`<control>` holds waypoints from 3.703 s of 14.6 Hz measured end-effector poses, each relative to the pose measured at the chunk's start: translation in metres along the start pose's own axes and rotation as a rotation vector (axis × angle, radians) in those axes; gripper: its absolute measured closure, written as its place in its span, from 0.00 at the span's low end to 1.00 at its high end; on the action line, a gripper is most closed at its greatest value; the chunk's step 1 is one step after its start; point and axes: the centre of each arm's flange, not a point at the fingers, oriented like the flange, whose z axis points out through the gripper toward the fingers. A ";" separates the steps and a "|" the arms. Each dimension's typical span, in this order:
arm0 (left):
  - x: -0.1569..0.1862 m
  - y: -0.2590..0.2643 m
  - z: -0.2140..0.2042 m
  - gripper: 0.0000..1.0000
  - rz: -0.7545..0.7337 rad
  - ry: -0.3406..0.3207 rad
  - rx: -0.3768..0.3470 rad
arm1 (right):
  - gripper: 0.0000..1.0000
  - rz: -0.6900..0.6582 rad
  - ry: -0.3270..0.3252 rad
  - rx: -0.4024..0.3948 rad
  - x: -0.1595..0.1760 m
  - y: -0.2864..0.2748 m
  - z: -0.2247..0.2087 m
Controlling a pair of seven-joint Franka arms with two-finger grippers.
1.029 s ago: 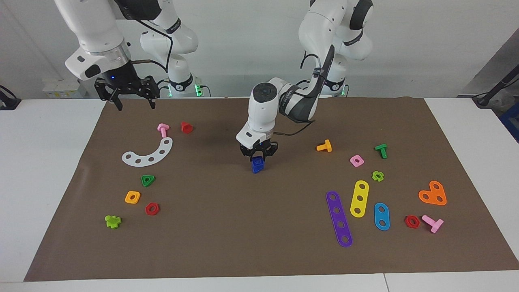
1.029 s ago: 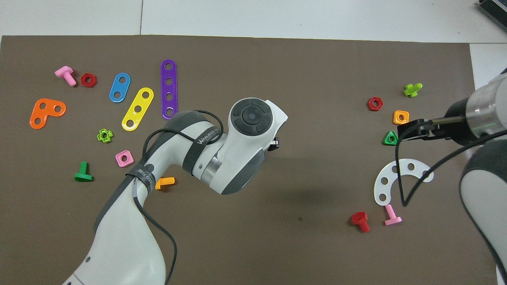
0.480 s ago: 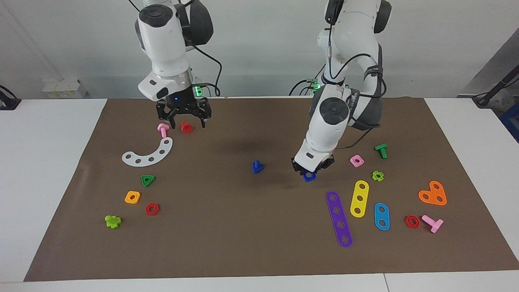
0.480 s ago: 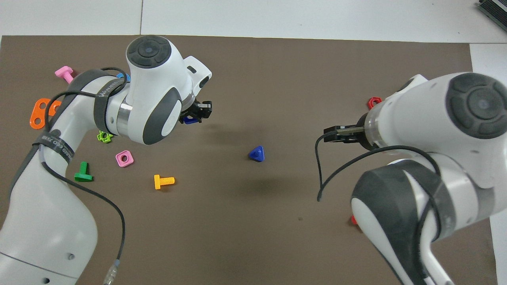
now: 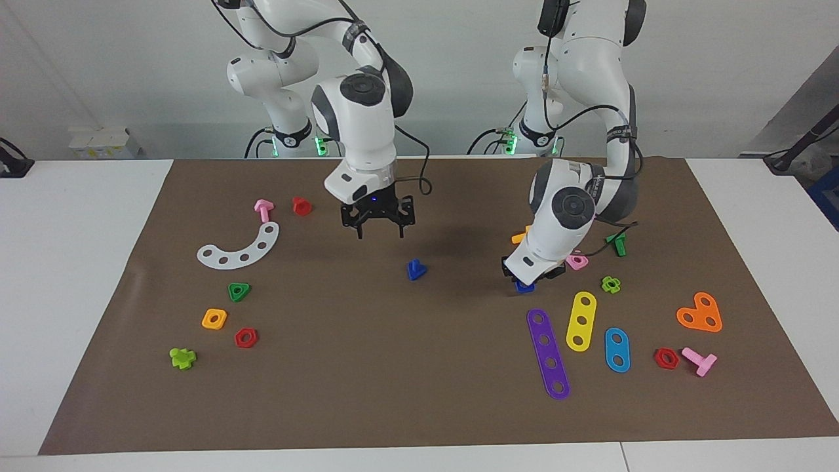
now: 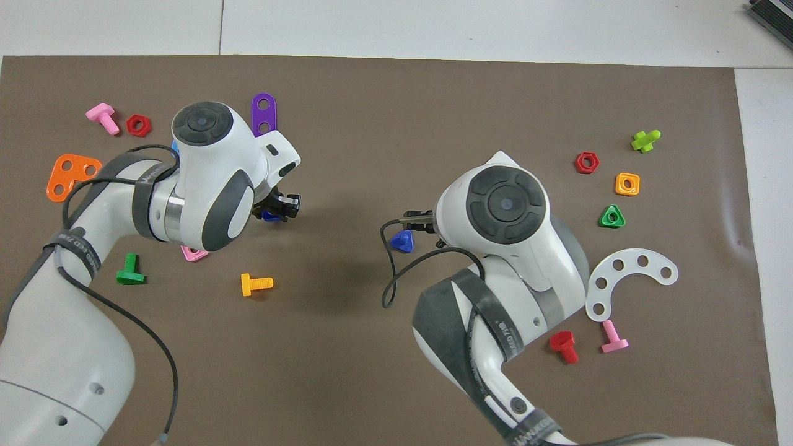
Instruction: Unscrew and place screws in storage area
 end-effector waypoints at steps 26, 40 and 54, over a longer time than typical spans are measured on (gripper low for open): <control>-0.146 -0.207 -0.249 0.00 -0.171 0.148 -0.013 | 0.81 -0.117 0.011 -0.057 -0.010 0.047 0.060; -0.139 -0.198 -0.278 0.00 -0.150 0.165 -0.004 | 0.81 -0.271 -0.008 -0.088 -0.014 0.266 0.065; -0.122 -0.188 -0.309 0.00 -0.119 0.097 -0.010 | 0.00 -0.142 -0.006 -0.106 0.011 0.287 -0.012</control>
